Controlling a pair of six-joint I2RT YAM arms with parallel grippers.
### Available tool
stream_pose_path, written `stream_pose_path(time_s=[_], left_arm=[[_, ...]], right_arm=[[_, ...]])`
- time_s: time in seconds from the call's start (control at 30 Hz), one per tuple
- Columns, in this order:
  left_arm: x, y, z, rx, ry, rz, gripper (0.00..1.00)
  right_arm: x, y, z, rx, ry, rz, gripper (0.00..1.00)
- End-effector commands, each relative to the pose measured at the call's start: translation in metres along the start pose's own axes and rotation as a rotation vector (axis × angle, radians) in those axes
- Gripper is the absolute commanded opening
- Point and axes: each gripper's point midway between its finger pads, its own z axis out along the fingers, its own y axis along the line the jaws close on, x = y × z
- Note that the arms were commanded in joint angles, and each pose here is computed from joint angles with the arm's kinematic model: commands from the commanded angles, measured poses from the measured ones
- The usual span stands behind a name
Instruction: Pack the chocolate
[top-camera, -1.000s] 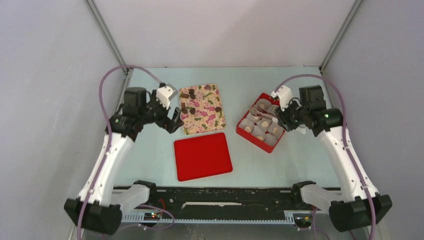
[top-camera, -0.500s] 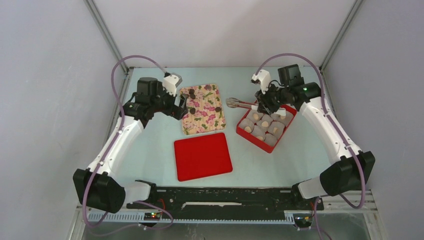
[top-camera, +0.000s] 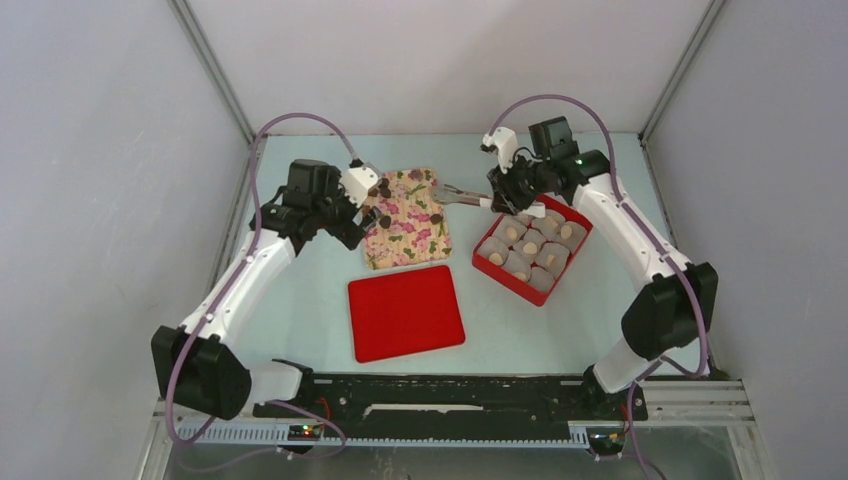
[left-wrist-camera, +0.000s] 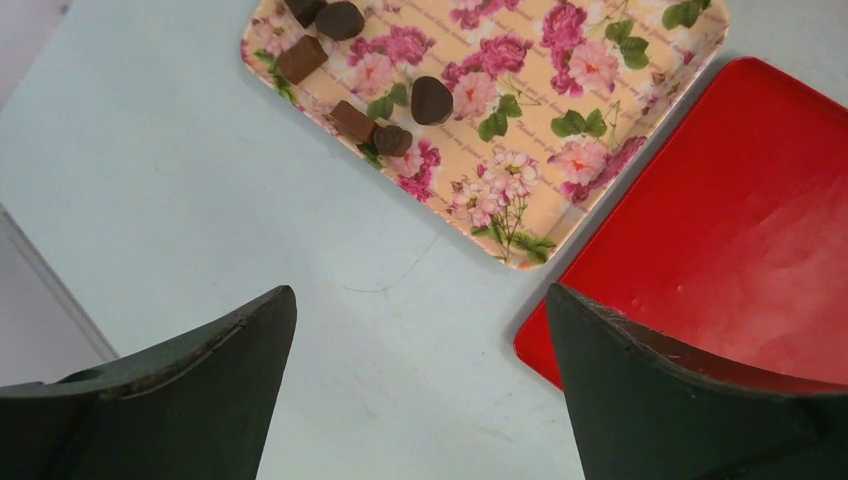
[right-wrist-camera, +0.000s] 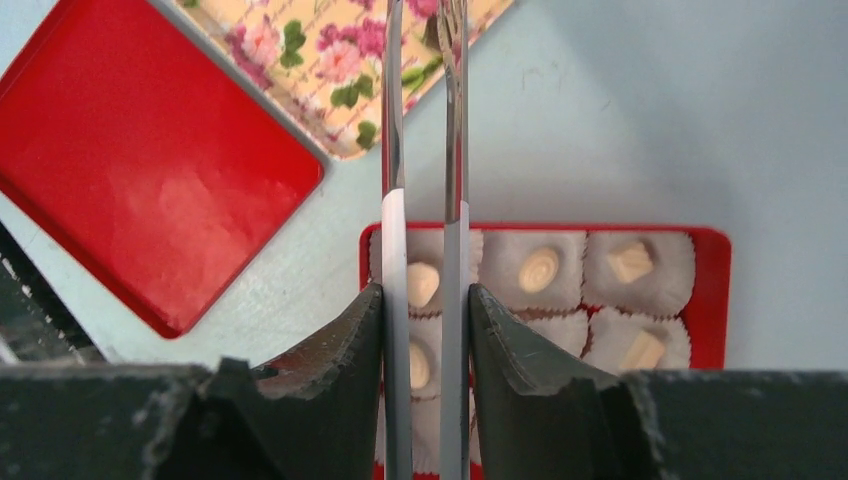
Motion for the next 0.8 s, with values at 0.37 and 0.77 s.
stream_pose_path(time_s=[0.37, 0.77], left_arm=[[-0.008, 0.014, -0.001, -0.016, -0.023, -0.575, 0.98], [-0.008, 0.011, -0.015, -0.045, -0.080, -0.562, 0.98]], right_arm=[[-0.062, 0.031, 0.070, -0.013, -0.003, -0.200, 0.36], [-0.057, 0.046, 0.117, -0.065, 0.049, -0.268, 0.43]])
